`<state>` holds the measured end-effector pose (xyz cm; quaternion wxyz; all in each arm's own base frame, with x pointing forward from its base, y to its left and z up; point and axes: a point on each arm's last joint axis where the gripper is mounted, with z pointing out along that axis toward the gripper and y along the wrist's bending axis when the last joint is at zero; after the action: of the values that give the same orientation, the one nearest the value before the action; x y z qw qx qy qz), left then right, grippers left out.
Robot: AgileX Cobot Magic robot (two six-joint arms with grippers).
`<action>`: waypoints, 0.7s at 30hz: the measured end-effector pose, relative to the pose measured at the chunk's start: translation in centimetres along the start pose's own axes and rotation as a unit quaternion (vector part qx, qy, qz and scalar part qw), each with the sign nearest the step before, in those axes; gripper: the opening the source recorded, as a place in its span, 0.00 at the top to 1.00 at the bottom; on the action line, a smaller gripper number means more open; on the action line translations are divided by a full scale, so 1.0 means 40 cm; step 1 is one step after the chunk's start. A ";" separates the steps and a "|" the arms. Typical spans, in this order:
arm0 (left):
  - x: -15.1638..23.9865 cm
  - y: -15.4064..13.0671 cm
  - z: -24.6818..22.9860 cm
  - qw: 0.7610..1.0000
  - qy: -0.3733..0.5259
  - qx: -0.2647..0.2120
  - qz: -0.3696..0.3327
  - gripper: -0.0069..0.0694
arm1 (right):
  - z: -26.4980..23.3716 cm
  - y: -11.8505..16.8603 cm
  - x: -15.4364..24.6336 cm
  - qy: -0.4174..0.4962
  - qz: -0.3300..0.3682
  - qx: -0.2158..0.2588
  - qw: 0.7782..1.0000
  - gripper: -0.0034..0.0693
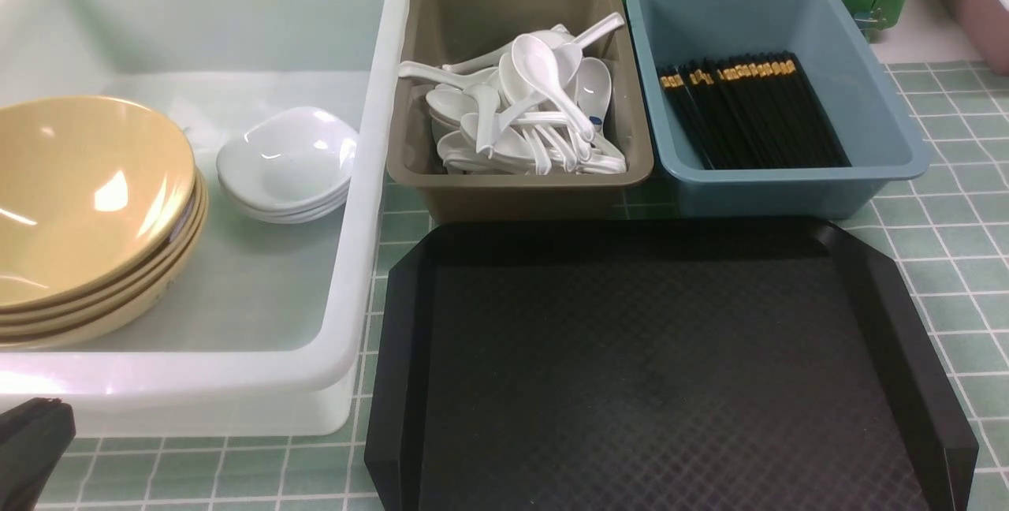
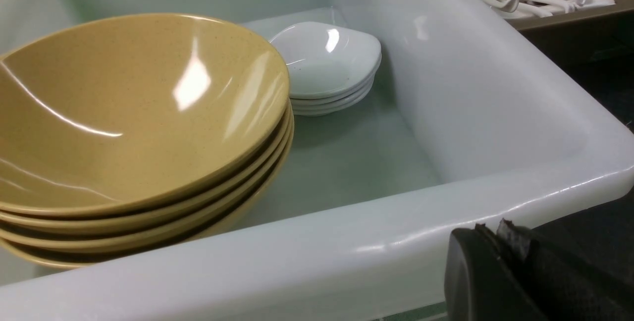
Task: On blue table put chopsticks spoon bowls plates into blue grey white boxes.
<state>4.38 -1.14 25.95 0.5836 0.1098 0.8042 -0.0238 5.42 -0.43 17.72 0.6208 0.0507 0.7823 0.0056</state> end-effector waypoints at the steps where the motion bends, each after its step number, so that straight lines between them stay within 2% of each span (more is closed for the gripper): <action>1: 0.000 0.000 0.000 1.000 0.000 0.000 0.000 0.91 | 0.000 0.000 0.000 0.000 0.000 0.000 1.000 0.89; 14: 0.019 0.001 0.020 1.000 -0.015 -0.006 -0.004 0.91 | 0.000 0.000 0.000 0.000 0.000 0.000 1.000 0.88; 21: 0.092 0.017 0.078 0.987 -0.139 -0.062 -0.048 0.91 | 0.000 0.000 0.000 0.000 0.000 0.000 1.000 0.87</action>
<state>6.35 -0.44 21.55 0.6934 0.0298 0.7197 -0.0168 5.42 -0.43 17.72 0.6208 0.0510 0.7823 0.0059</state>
